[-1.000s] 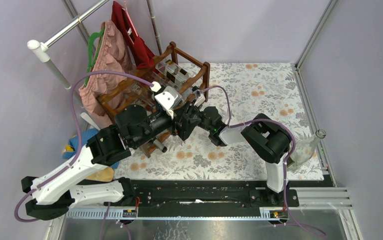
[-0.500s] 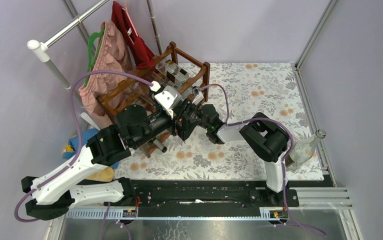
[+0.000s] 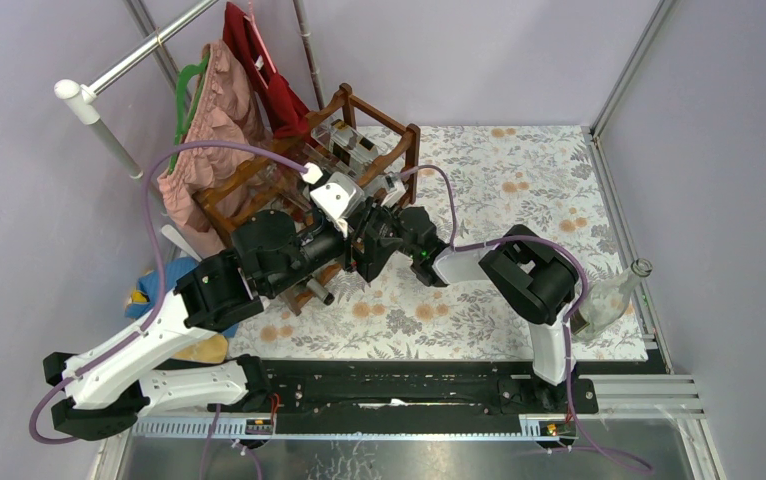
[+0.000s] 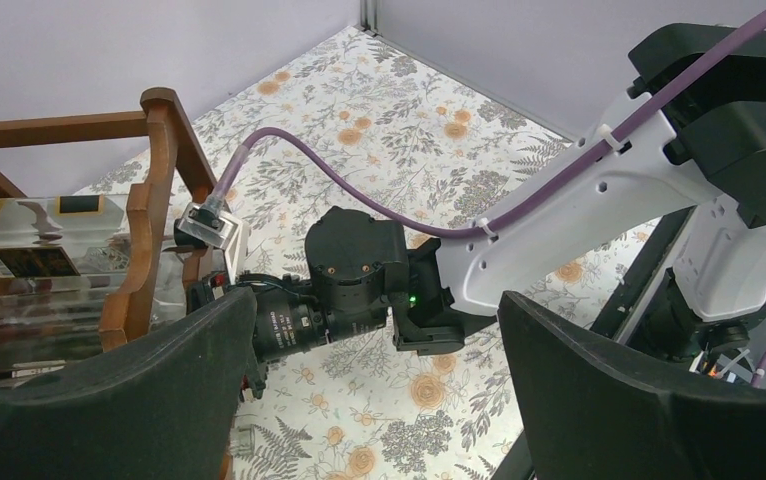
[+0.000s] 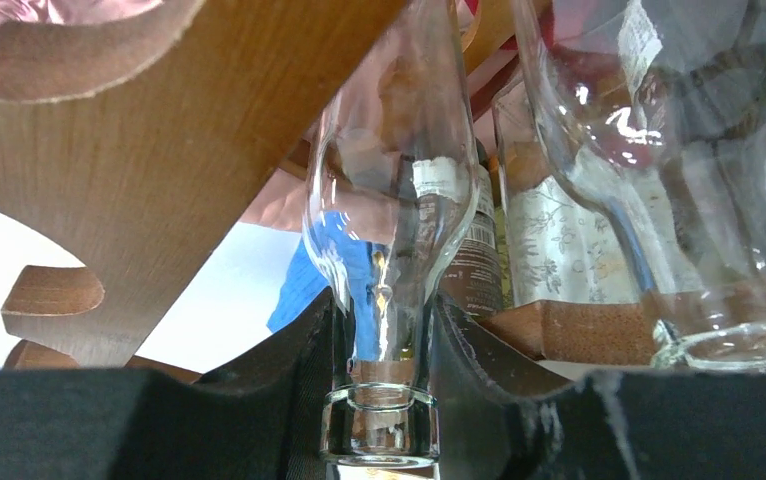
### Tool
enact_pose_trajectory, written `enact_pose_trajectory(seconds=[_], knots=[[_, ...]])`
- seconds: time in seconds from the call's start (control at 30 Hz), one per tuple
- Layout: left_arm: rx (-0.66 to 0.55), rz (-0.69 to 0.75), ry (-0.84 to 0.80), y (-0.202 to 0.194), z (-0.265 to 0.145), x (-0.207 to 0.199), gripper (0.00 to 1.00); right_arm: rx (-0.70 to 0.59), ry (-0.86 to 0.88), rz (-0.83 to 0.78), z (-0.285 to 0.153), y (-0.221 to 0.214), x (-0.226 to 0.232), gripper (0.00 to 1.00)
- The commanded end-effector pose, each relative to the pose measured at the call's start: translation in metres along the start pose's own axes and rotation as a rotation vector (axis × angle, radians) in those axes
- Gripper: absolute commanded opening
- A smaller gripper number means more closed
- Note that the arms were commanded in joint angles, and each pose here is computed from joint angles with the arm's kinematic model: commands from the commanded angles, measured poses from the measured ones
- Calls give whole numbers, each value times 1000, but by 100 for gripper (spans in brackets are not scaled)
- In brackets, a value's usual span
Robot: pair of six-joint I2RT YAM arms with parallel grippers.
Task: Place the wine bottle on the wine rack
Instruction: Place the wine bottle in the wine rack.
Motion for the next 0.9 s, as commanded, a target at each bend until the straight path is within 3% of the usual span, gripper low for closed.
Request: enact_pose_trajectory(seconds=[0.0,0.37,0.87], knots=[[-65,-33,4,12,3,1,98,-71,90,-133,11,18,33,3],[-62,-38,-7,12,6,-1,97,-32,71,-281,10,5,29,6],[-70,-43,-15,14,6,-2,97,-54,23,-532,4,-2,26,20]])
Point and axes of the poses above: each gripper's point midway between its finger pads, its own z axis out along the fingers, its own x axis along the line the jaws close on, y = z × x, the point moved 6 cm from there along -z, back along the fingers, and after that the axes turned 9 degrees about z, right-handed, at the moved point
